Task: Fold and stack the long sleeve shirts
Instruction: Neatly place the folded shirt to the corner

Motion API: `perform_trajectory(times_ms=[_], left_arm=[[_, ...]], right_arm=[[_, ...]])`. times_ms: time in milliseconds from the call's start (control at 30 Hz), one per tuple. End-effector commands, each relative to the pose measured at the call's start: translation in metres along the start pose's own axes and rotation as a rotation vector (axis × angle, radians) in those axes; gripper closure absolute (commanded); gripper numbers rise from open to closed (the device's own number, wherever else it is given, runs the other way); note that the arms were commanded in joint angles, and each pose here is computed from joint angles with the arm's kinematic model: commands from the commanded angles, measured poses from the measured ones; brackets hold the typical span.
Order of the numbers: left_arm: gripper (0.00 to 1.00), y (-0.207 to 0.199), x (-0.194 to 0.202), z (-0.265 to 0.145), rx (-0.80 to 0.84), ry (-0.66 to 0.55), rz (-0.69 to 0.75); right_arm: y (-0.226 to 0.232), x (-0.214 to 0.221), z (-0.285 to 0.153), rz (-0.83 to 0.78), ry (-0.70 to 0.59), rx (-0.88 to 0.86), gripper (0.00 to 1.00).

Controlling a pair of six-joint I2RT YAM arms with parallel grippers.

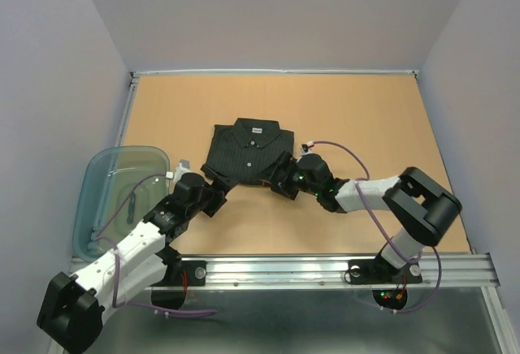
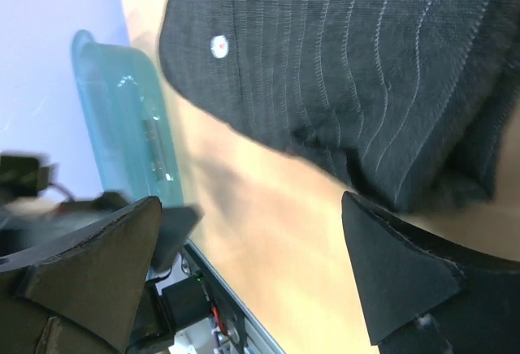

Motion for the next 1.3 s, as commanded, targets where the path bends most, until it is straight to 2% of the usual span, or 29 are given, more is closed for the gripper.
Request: perform_trajectory(times_ms=[0, 33, 167, 333, 400, 500, 633, 667, 700, 733, 867, 933, 1067, 1200, 1267], left_arm=[[0.06, -0.011, -0.007, 0.018, 0.045, -0.054, -0.109], [0.01, -0.006, -0.005, 0.027, 0.006, -0.044, -0.127], [0.01, -0.029, -0.014, 0.048, 0.025, -0.060, -0.149], [0.04, -0.023, -0.010, 0.077, -0.056, -0.049, -0.169], [0.15, -0.021, -0.014, 0.086, -0.071, -0.088, -0.175], [0.22, -0.017, -0.012, 0.095, -0.098, -0.090, -0.176], [0.40, -0.026, -0.013, 0.110, -0.100, -0.081, -0.175], [0.53, -0.031, -0.015, 0.115, -0.101, -0.082, -0.170], [0.61, -0.034, -0.017, 0.118, -0.098, -0.089, -0.170], [0.75, -0.039, -0.024, 0.123, -0.100, -0.105, -0.164], [0.92, -0.039, -0.052, 0.142, -0.137, -0.133, -0.163], [0.94, -0.034, -0.066, 0.153, -0.158, -0.139, -0.172], [0.96, -0.049, -0.121, 0.173, -0.159, -0.185, -0.154], [0.96, -0.036, -0.183, 0.188, -0.231, -0.237, -0.124], [0.96, -0.035, -0.205, 0.199, -0.230, -0.225, -0.116]], right_arm=[[0.004, -0.012, -0.034, -0.081, -0.093, -0.016, 0.03], [0.001, -0.015, -0.040, -0.088, -0.118, -0.006, 0.02], [0.002, -0.029, -0.069, -0.124, -0.215, 0.001, 0.01], [0.013, -0.041, -0.097, -0.168, -0.295, -0.039, 0.01], [0.016, -0.044, -0.104, -0.169, -0.317, -0.060, 0.01], [0.016, -0.044, -0.108, -0.174, -0.323, -0.065, 0.00], [0.016, -0.047, -0.112, -0.182, -0.336, -0.073, 0.00], [0.018, -0.049, -0.115, -0.186, -0.349, -0.078, 0.00], [0.019, -0.050, -0.116, -0.187, -0.354, -0.081, 0.00], [0.022, -0.054, -0.118, -0.188, -0.366, -0.081, 0.00], [0.035, -0.061, -0.130, -0.240, -0.401, -0.084, 0.00], [0.043, -0.065, -0.136, -0.269, -0.424, -0.084, 0.00], [0.056, -0.077, -0.153, -0.343, -0.498, -0.073, 0.00], [0.062, -0.083, -0.162, -0.385, -0.534, -0.055, 0.00], [0.067, -0.083, -0.163, -0.384, -0.527, -0.063, 0.00]])
Point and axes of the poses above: each gripper's point midway between its finger pads, its own z axis out along the fingers, its own y axis along the line the jaws close on, x = y × z, the point moved 3 cm from there along -z, back along the fingers, and after that the axes turned 9 degrees about z, right-handed, at the moved point
